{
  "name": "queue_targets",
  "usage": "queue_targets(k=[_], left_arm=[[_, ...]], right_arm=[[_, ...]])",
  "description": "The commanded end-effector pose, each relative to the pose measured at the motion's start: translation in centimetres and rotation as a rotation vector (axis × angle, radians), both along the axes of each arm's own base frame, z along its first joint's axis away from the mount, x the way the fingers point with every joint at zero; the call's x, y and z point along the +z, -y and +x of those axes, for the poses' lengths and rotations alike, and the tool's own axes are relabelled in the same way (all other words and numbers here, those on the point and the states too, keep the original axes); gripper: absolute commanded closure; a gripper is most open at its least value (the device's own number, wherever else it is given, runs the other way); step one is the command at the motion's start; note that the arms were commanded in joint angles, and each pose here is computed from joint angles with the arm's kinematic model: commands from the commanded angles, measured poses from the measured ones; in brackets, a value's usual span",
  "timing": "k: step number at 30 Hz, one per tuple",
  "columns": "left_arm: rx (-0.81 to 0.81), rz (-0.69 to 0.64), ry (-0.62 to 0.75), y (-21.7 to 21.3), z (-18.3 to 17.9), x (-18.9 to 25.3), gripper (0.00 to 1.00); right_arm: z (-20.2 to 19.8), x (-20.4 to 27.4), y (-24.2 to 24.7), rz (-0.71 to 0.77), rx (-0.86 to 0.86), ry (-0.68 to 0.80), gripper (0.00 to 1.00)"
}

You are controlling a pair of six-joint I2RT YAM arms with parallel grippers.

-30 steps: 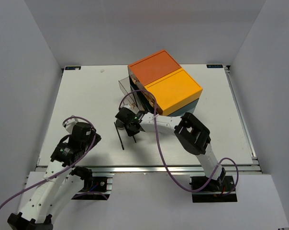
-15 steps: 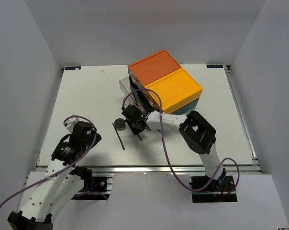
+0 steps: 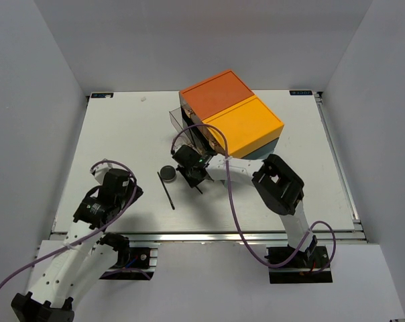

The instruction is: Organize the makeup

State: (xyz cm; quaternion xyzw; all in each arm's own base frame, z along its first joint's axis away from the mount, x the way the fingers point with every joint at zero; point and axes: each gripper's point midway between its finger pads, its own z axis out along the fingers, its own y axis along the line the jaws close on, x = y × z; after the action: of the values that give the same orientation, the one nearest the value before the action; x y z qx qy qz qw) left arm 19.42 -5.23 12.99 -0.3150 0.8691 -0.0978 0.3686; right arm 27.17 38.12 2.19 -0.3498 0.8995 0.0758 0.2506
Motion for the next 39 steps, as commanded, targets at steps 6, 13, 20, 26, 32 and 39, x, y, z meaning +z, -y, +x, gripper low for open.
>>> queue_targets(k=[6, 13, 20, 26, 32, 39], left_arm=[[-0.019, -0.012, 0.031, 0.7, 1.0, 1.0, 0.44], [-0.014, -0.017, 0.029, 0.7, 1.1, 1.0, 0.44], [-0.017, -0.029, 0.031, 1.0, 1.3, 1.0, 0.44], [-0.025, -0.047, 0.032, 1.6, 1.9, 0.8, 0.44], [-0.033, -0.052, 0.026, 1.8, 2.0, 0.6, 0.44], [-0.039, -0.071, 0.027, 2.2, 2.1, 0.4, 0.44]], right_arm=[[0.1, 5.9, -1.3, 0.11, 0.026, 0.041, 1.0], [-0.3, 9.7, -3.4, 0.194, 0.07, 0.077, 1.0], [0.1, 16.7, -5.2, 0.325, 0.116, 0.178, 1.0], [3.3, 23.4, -4.8, 0.386, 0.084, 0.397, 1.0], [5.6, 25.6, -2.6, 0.36, 0.017, 0.513, 1.0], [8.5, 23.2, 1.7, 0.243, -0.058, 0.556, 1.0]])
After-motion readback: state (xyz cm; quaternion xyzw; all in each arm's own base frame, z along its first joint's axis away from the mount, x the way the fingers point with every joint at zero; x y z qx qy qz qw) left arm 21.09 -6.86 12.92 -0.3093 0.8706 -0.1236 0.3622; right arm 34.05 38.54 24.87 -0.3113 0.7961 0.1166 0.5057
